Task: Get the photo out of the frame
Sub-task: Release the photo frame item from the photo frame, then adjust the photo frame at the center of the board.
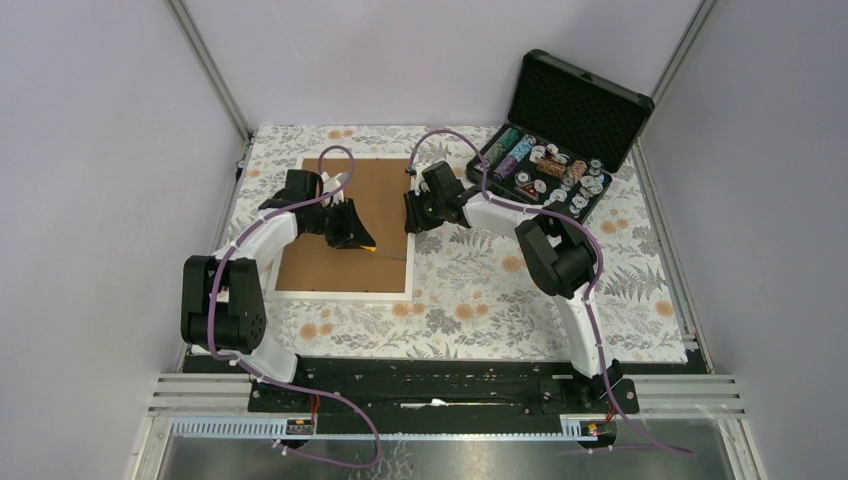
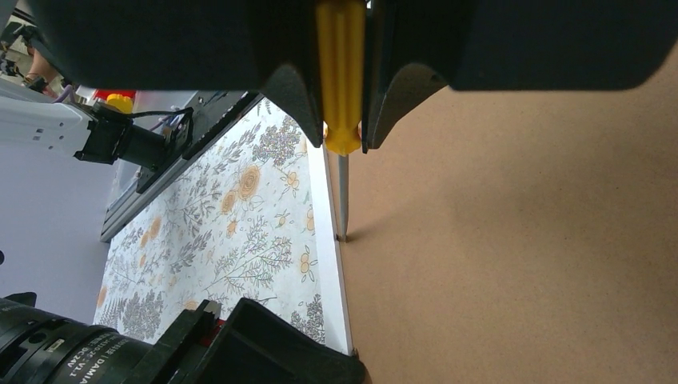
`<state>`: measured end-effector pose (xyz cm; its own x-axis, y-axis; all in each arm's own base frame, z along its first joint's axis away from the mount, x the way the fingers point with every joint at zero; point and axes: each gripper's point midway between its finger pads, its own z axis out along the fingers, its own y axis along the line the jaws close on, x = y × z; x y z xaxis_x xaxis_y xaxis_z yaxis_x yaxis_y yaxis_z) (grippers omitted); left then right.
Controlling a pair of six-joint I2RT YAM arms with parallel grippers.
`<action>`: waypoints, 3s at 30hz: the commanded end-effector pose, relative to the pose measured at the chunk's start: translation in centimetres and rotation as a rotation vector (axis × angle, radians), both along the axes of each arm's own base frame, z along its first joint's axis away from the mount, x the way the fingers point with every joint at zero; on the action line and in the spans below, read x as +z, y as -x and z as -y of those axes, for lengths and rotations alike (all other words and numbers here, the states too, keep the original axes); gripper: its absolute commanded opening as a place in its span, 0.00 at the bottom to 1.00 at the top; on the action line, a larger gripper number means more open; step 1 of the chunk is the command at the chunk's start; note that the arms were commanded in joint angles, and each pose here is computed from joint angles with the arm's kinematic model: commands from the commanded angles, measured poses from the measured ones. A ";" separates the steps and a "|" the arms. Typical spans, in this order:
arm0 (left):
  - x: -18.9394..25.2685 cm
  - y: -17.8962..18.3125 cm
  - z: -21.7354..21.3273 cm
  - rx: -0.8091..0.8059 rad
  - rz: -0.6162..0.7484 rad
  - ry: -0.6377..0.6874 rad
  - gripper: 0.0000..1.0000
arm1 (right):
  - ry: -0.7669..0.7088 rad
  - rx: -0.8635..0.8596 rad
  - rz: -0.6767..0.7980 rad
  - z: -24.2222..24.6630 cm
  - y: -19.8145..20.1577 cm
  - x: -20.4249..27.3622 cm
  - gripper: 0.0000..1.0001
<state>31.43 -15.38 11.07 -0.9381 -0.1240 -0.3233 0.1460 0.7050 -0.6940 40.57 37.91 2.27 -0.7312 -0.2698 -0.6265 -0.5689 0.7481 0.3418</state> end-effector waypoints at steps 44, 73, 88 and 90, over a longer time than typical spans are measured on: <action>4.0 1.8 10.9 0.212 -0.004 -0.111 0.00 | 0.199 -0.184 -0.338 1.4 7.2 -9.3 0.00; 10.6 -1.9 0.4 0.214 0.240 -0.172 0.00 | -0.010 -0.074 -0.144 4.0 2.0 4.1 0.80; 11.9 -1.1 -4.0 0.086 0.387 -0.136 0.00 | 0.121 0.083 -0.138 5.1 11.3 1.3 0.79; 12.0 -1.0 -4.2 0.094 0.396 -0.141 0.00 | 0.145 0.091 -0.145 4.8 11.6 0.4 0.75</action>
<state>33.06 -10.78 21.40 -0.7726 -0.1853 -0.6072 0.2035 0.8337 -0.5133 29.14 33.15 4.25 -0.7947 -0.3677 -0.4829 -0.5658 0.7367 0.3702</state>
